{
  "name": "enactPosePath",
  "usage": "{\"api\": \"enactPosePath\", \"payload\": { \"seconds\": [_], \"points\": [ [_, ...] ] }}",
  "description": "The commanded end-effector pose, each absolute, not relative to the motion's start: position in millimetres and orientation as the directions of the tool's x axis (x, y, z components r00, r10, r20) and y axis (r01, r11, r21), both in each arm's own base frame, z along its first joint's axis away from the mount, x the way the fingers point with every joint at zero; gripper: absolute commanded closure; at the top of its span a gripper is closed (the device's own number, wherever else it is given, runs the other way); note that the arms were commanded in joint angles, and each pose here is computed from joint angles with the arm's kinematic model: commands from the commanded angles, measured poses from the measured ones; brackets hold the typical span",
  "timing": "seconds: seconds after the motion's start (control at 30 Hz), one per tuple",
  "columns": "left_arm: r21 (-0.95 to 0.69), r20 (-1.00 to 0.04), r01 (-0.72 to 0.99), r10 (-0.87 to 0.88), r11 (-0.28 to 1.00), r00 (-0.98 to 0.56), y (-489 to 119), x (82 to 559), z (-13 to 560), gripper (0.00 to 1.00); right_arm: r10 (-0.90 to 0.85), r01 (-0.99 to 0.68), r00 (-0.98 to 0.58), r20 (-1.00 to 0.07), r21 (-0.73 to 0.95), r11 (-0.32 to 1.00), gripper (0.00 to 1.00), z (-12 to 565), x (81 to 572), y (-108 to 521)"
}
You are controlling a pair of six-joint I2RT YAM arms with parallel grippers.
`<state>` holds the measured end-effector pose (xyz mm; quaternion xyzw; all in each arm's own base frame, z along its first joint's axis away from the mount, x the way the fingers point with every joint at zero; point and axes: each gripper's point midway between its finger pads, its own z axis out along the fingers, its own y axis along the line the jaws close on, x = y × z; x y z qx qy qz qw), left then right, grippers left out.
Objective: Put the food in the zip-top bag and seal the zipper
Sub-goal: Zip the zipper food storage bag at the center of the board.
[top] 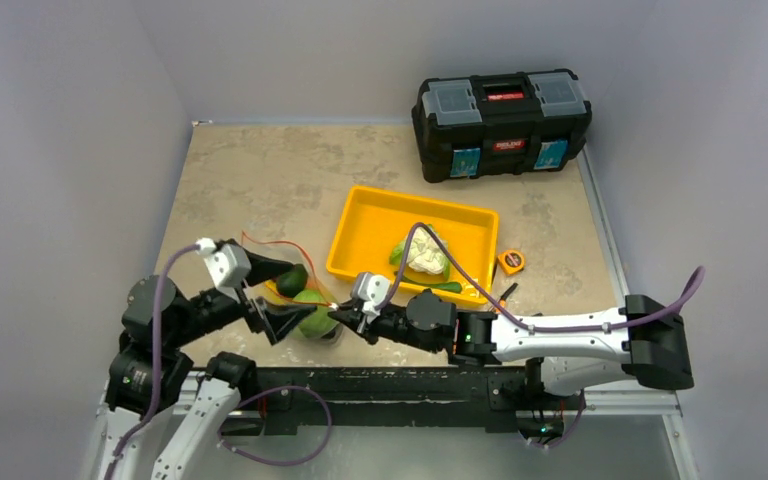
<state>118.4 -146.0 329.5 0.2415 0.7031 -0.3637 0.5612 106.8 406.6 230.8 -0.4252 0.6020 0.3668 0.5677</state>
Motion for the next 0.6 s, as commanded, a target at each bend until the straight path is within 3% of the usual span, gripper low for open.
{"api": "enactPosePath", "payload": {
  "seconds": [0.0,0.2,0.37,0.57],
  "points": [
    [0.266,-0.961,0.935,-0.011,0.233,0.277,-180,79,338,0.04,-0.018,-0.956,0.003,-1.0,-0.008,0.293,1.0,265,105,412],
    [0.428,-0.9,0.896,0.148,0.115,0.411,-179,80,323,0.03,-0.025,-0.969,-0.027,-0.999,0.02,0.247,1.0,265,108,408],
    [0.422,-0.885,0.906,0.237,0.044,0.401,-183,92,307,0.13,-0.05,-0.971,-0.021,-0.999,0.008,0.239,1.0,260,108,407],
    [0.312,-0.881,0.949,0.359,-0.047,0.307,-184,94,292,0.18,-0.049,-0.972,-0.021,-0.999,0.009,0.237,1.0,261,107,405]
  ]
}}
